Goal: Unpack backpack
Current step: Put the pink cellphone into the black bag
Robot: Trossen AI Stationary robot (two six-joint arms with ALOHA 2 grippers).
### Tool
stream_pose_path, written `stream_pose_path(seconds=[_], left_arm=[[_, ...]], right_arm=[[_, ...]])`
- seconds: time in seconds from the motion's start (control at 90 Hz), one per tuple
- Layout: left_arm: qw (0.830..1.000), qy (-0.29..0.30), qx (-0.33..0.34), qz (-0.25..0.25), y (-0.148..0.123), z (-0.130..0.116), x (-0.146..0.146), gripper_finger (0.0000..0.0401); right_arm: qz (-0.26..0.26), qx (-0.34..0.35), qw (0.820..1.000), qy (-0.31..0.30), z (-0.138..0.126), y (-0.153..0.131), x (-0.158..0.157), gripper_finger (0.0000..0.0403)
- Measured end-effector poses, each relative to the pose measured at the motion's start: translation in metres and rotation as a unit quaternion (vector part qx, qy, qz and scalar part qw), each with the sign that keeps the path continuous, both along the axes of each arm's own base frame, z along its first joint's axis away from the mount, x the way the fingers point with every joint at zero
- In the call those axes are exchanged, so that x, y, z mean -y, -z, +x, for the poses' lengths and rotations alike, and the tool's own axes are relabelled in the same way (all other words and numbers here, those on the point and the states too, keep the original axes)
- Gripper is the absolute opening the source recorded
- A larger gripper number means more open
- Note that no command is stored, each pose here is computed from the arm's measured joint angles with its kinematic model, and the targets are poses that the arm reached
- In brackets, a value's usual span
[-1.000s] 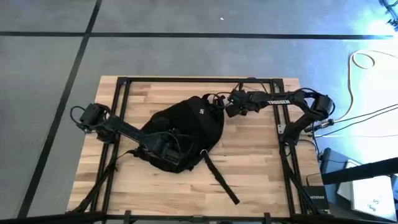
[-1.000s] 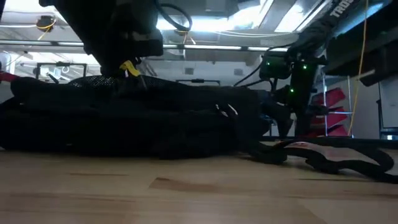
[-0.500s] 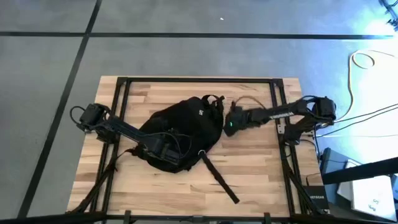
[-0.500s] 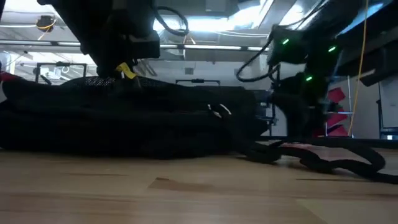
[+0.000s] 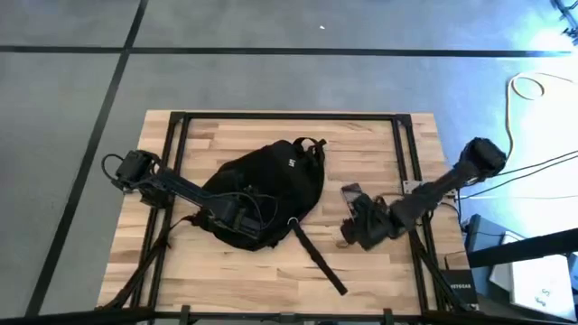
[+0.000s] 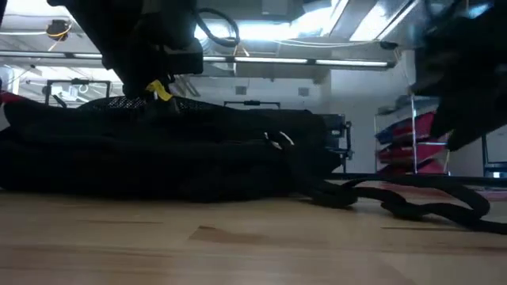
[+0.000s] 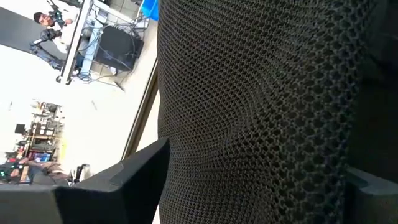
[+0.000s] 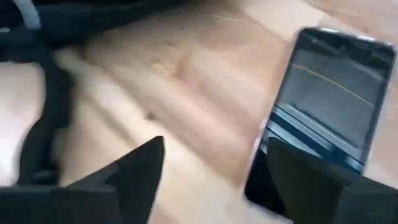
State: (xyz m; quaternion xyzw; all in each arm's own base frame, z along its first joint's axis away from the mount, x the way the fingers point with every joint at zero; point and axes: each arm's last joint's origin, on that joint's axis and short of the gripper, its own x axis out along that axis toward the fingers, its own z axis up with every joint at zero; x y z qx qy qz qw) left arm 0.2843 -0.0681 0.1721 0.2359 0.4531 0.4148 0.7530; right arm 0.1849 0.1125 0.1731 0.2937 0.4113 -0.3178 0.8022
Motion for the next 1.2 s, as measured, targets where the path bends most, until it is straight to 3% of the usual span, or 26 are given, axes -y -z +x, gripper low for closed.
stream_pose_path(seconds=[0.2,0.356,0.511,0.811,1.022,1.2], left_arm=[[1.0,0.0,0.003,0.002,0.0,0.001,0.0,0.028],[1.0,0.0,0.009,0.001,0.0,0.001,0.0,0.028],[1.0,0.0,0.012,0.003,0.0,0.002,0.0,0.028],[1.0,0.0,0.013,0.003,0.0,0.002,0.0,0.028],[1.0,0.001,0.01,0.005,0.0,0.002,0.0,0.028],[1.0,0.002,0.009,0.005,0.0,0.002,0.0,0.028]], right_arm=[[-0.035,-0.053,0.995,0.075,-0.024,0.012,-0.006,0.039],[-0.047,-0.07,0.99,0.109,-0.024,0.018,-0.003,0.0374],[-0.045,-0.066,0.991,0.105,-0.016,0.032,-0.003,0.0396],[-0.043,-0.067,0.989,0.123,-0.022,0.065,0.019,0.0397],[-0.042,-0.063,0.991,0.109,-0.017,0.063,0.017,0.0395],[-0.03,-0.069,0.992,0.103,-0.013,0.059,0.013,0.036]])
